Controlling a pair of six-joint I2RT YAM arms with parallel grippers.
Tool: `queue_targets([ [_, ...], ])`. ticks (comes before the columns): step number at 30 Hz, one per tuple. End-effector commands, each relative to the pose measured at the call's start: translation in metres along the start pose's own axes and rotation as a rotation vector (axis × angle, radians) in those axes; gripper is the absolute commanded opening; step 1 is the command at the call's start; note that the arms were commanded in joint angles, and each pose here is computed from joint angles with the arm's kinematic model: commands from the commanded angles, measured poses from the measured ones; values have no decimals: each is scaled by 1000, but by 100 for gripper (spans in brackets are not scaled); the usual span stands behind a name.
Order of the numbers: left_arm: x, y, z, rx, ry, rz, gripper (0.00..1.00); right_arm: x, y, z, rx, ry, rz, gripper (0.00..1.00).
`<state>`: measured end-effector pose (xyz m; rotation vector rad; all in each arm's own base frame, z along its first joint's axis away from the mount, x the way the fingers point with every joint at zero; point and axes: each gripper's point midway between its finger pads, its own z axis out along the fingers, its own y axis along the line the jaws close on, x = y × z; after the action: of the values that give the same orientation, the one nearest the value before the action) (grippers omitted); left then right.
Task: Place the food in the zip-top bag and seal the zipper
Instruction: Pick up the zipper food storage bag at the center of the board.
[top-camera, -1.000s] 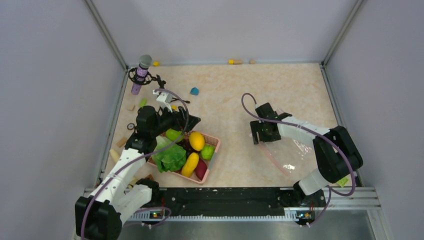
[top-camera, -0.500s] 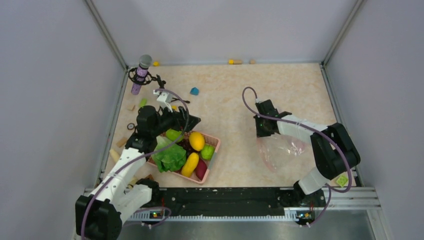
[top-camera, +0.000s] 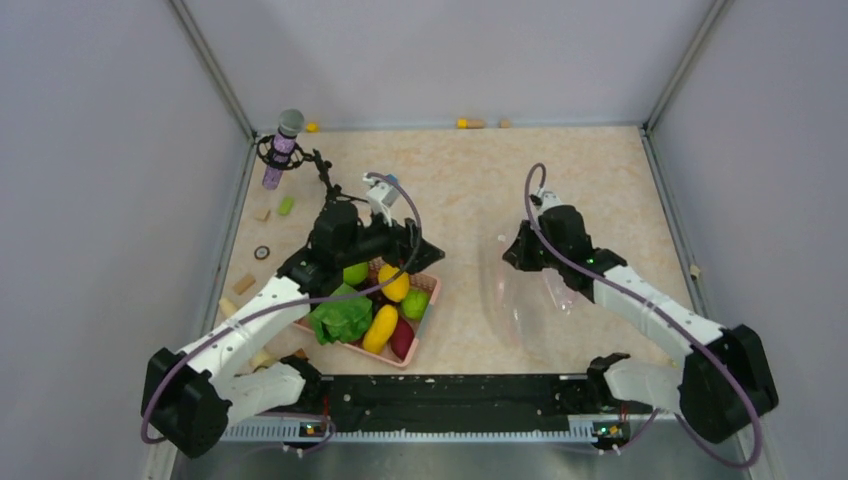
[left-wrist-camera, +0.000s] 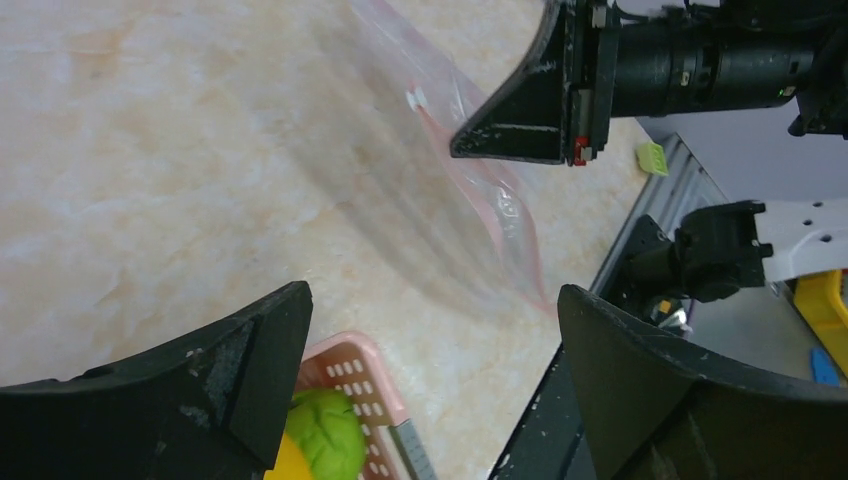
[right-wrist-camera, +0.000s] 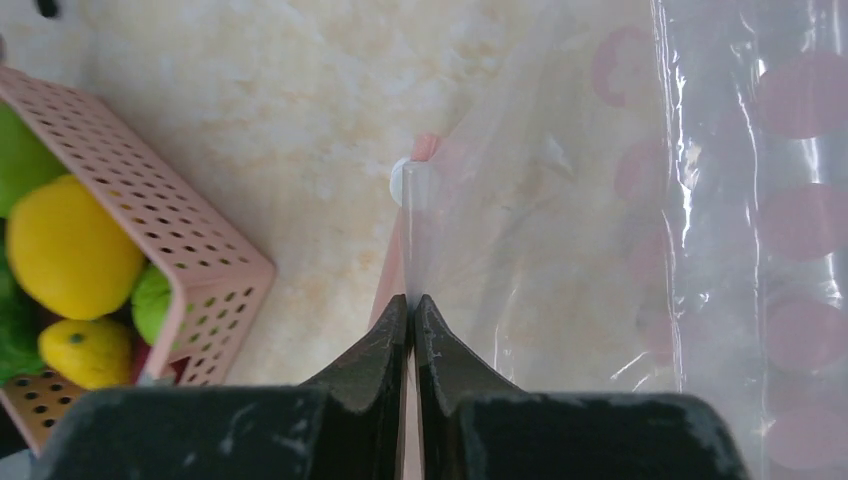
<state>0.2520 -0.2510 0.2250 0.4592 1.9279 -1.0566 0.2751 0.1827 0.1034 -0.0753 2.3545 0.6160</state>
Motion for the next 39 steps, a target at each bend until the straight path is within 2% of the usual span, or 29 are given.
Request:
queue_targets([
  [1, -7, -32, 19, 61, 15, 40, 98, -37, 30, -29, -116, -174, 53, 2],
  [6, 15, -64, 45, 169, 106, 34, 98, -59, 46, -57, -184, -286, 86, 0],
  [10, 36, -84, 66, 234, 189, 27, 98, -64, 52, -65, -209, -307, 119, 0],
  [14, 49, -87, 86, 233, 262, 22, 88, -66, 58, -69, -241, -311, 144, 0],
  [20, 48, -91, 105, 247, 266, 26, 79, -64, 62, -69, -263, -301, 171, 0],
  [23, 53, -90, 112, 244, 288, 21, 57, -64, 64, -71, -278, -306, 175, 0],
  [24, 55, -90, 113, 247, 296, 17, 46, -64, 65, -71, -279, -306, 173, 0],
  [26, 55, -92, 116, 259, 297, 12, 34, -63, 65, -71, -284, -302, 168, 0],
  [28, 54, -95, 117, 275, 292, 10, 27, -61, 67, -71, -298, -295, 161, 0],
  [31, 50, -96, 118, 267, 291, 2, 3, -59, 69, -74, -311, -289, 141, 0],
  [32, 48, -96, 118, 265, 289, -1, 0, -60, 70, -75, -313, -294, 137, 0],
  [36, 44, -97, 115, 246, 271, -18, 0, -60, 71, -82, -326, -315, 94, 11],
  [38, 44, -94, 115, 223, 262, -30, 0, -60, 72, -87, -335, -321, 67, 31],
  [39, 43, -94, 115, 210, 256, -39, 0, -59, 72, -88, -335, -321, 54, 46],
])
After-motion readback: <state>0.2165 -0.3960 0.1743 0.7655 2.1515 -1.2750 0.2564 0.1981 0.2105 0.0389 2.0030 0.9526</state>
